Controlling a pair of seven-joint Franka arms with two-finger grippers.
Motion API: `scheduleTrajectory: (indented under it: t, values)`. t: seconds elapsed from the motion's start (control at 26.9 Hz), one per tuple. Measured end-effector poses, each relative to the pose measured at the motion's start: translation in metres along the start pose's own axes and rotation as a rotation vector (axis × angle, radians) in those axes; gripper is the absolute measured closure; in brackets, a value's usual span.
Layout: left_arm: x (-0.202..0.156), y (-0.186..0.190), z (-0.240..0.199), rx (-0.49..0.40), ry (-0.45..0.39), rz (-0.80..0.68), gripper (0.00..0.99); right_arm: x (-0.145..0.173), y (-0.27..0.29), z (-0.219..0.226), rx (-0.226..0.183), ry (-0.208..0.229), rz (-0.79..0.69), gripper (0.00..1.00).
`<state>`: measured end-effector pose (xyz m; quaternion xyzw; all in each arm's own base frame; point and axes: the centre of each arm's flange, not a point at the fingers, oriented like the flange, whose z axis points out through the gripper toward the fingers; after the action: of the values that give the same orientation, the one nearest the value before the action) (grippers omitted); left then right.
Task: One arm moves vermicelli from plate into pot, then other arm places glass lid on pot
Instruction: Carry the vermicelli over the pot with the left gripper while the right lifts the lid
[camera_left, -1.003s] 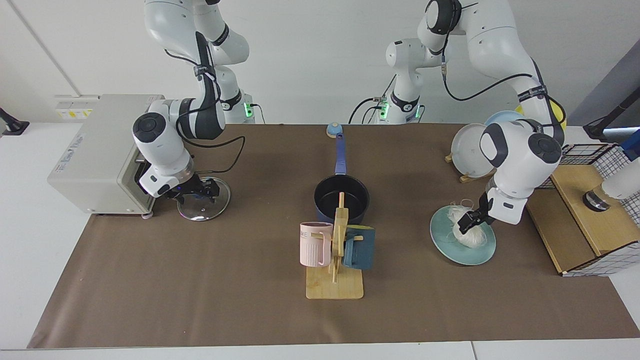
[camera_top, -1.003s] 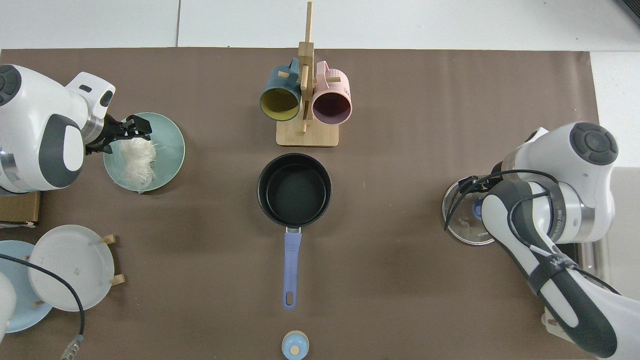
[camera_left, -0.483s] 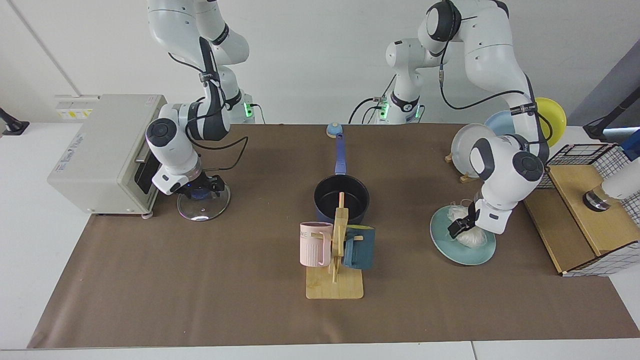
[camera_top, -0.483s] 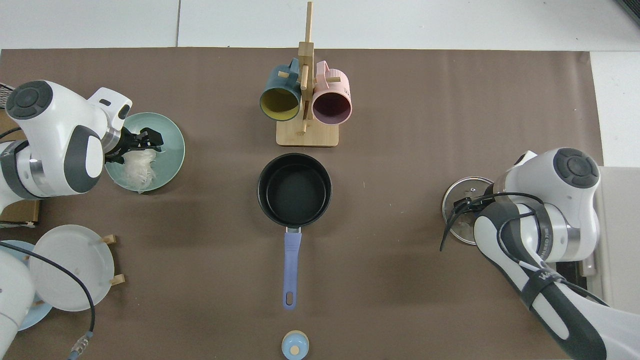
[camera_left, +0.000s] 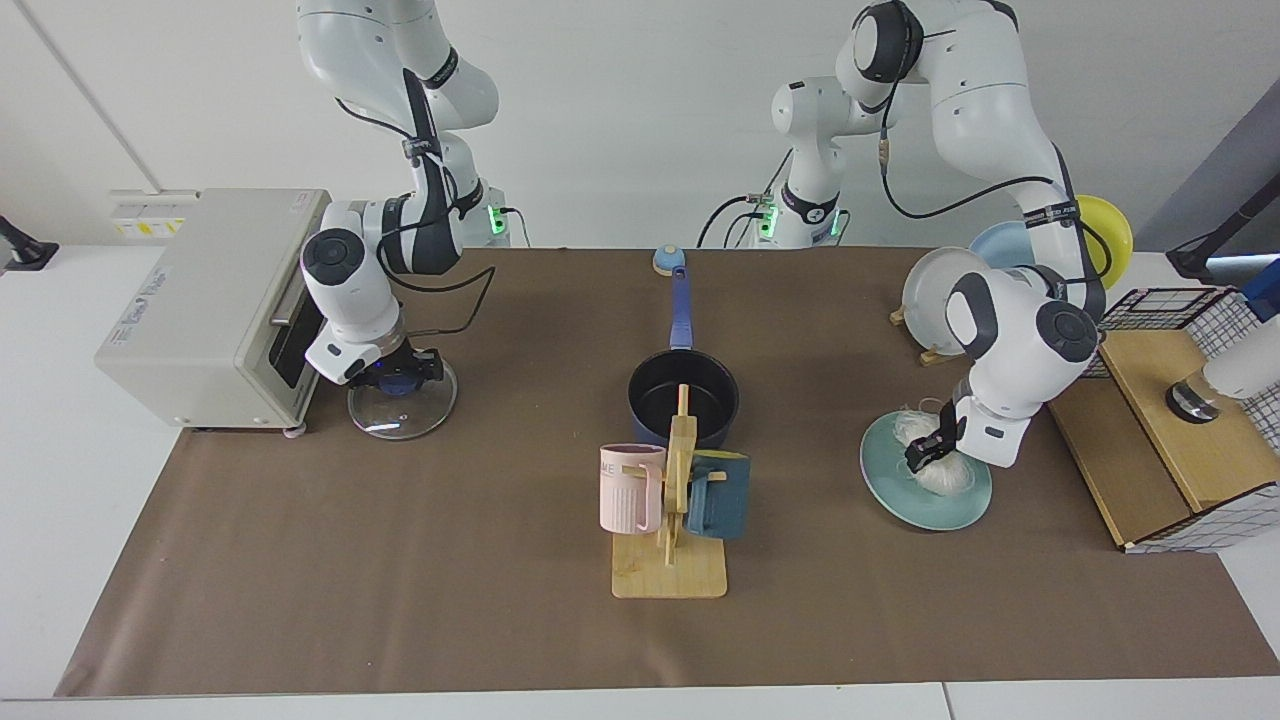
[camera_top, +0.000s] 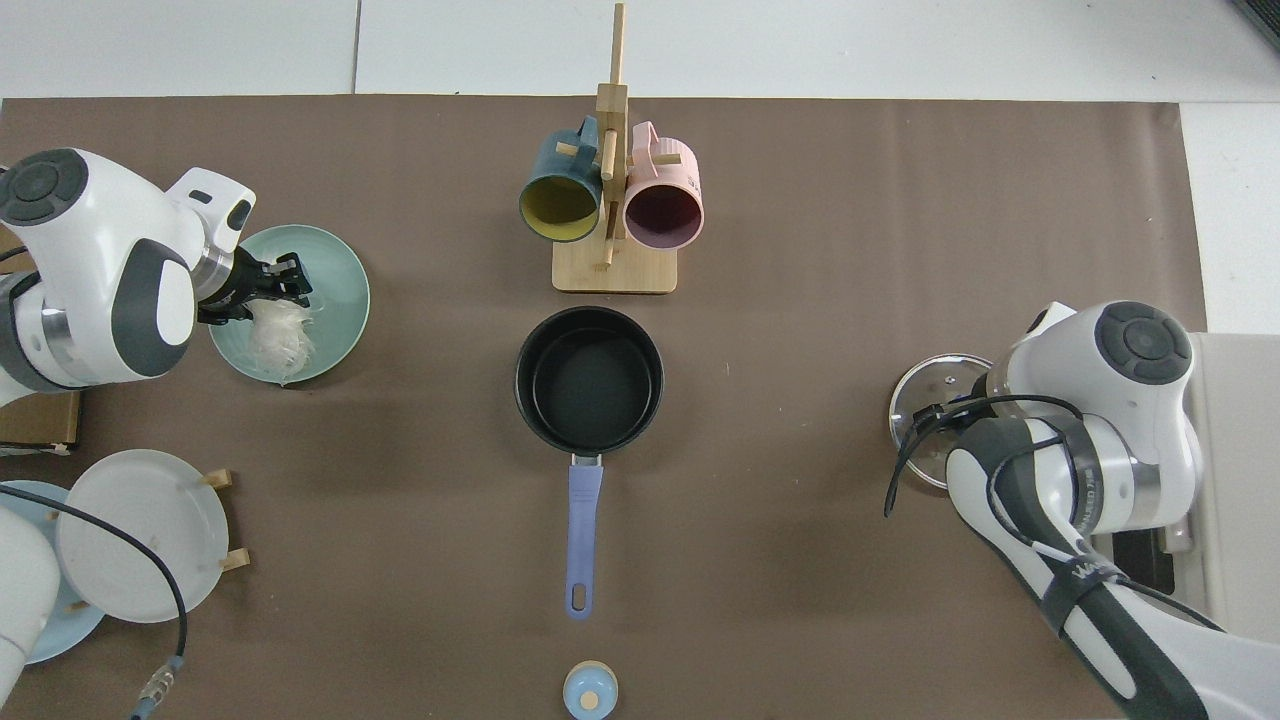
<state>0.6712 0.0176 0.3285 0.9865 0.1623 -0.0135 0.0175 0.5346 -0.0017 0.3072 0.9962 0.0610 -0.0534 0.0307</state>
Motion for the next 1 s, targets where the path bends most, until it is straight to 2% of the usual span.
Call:
scheduleTrajectory:
  t: [0.19,0.3,0.41,0.74,1.0]
  values:
    - [0.005,0.006,-0.021,-0.007,0.009,-0.069,0.515,0.005,-0.007,-0.009,-0.004,0.007,-0.015,0.56]
    - [0.004,0.012,-0.039,-0.009,0.004,-0.081,0.577,0.013,-0.007,-0.031,-0.006,-0.002,-0.016,0.56]
    - [-0.003,0.024,-0.067,-0.022,0.012,-0.09,0.581,0.02,-0.006,-0.06,-0.009,0.001,-0.014,0.56]
    - [-0.065,0.085,-0.155,-0.045,-0.002,-0.129,0.581,0.021,-0.001,-0.14,-0.013,0.052,-0.007,0.56]
    - [-0.121,0.16,-0.172,-0.069,-0.021,-0.156,0.581,0.008,0.002,-0.178,-0.013,0.089,-0.018,0.56]
